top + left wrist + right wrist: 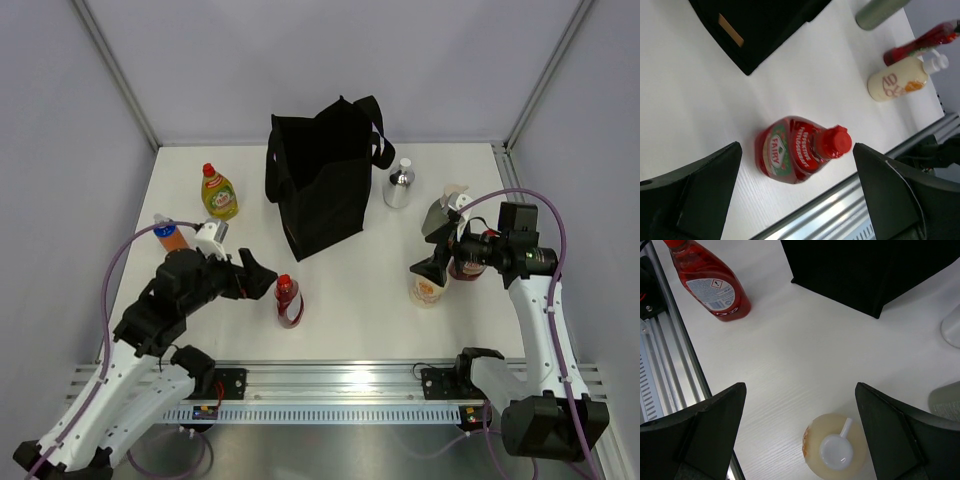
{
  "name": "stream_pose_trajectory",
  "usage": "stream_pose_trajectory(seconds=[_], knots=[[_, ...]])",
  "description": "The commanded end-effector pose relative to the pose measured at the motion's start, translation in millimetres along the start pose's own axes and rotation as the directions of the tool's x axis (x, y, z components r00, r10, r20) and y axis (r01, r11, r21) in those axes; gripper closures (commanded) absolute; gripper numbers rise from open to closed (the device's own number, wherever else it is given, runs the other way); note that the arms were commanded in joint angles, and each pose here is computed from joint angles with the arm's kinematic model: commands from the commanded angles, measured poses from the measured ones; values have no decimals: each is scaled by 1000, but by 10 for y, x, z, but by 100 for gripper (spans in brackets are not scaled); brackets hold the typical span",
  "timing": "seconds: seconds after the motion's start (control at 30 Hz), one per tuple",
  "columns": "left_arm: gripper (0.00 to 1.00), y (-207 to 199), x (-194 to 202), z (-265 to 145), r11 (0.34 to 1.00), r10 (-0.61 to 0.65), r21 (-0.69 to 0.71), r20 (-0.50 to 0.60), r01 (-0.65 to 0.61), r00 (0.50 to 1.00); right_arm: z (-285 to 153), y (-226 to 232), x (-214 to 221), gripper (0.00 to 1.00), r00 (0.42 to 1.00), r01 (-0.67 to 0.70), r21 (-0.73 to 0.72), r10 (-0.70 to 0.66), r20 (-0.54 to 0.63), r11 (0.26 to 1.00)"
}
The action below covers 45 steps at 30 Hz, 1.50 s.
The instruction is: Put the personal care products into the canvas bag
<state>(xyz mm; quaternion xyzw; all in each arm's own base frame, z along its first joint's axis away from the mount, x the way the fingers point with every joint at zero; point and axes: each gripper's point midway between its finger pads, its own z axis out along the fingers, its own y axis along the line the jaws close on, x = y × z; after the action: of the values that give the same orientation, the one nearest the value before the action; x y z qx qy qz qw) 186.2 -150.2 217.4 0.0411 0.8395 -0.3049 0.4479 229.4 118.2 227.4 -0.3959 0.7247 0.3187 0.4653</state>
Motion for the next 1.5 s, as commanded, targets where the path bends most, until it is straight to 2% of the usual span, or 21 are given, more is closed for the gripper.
stream_pose_trajectory(seconds=[0.0,0.27,0.5,0.53,0.63,0.73,0.9,0.93,1.03,1.17,1.23,1.33,1.37,1.4,1.47], knots=[[1,-90,46,-94,999,-53,-12,-10,53,999,6,21,-42,0,1000,7,-15,-6,17,1000],[1,-104,357,-11,999,-47,-4,-32,47,998,7,15,-19,0,1000,0,-12,0,8,1000],[1,-193,494,181,999,39,-17,-17,-39,999,19,-3,6,1,1000,-8,-15,8,0,1000],[1,-238,591,223,998,52,-16,-42,-53,998,20,-1,13,1,1000,-12,-16,12,-2,1000],[3,-155,686,362,992,66,-107,-22,-67,998,19,-1,21,0,1000,-12,-14,12,-5,1000],[6,67,654,481,968,79,-245,59,-62,995,15,-2,19,1,1000,-8,-11,8,-5,1000],[9,145,696,689,966,86,-256,144,-47,986,13,6,34,1,1000,-7,-12,7,-9,1000],[12,143,714,716,967,86,-252,147,-47,985,13,6,34,0,1000,-7,-12,7,-9,1000],[15,138,777,775,967,110,-245,149,-71,983,13,2,43,0,1000,-6,-11,6,-13,1000],[28,67,773,798,977,122,-196,193,-83,974,10,-7,56,1,1000,-2,-7,2,-20,1000],[30,108,772,789,974,138,-207,205,-95,969,10,-5,66,1,1000,-5,-8,4,-24,1000],[42,141,705,766,969,155,-225,234,-101,960,13,-5,85,1,1000,-7,-10,7,-29,1000],[47,128,681,766,970,155,-222,244,-101,957,13,-8,86,1,999,-9,-10,8,-31,1000],[58,117,666,763,969,168,-219,247,-114,954,15,-10,88,1,999,-9,-10,8,-32,1000],[67,83,619,758,966,190,-219,250,-136,949,14,-7,91,1,999,-13,-11,12,-33,1000]])
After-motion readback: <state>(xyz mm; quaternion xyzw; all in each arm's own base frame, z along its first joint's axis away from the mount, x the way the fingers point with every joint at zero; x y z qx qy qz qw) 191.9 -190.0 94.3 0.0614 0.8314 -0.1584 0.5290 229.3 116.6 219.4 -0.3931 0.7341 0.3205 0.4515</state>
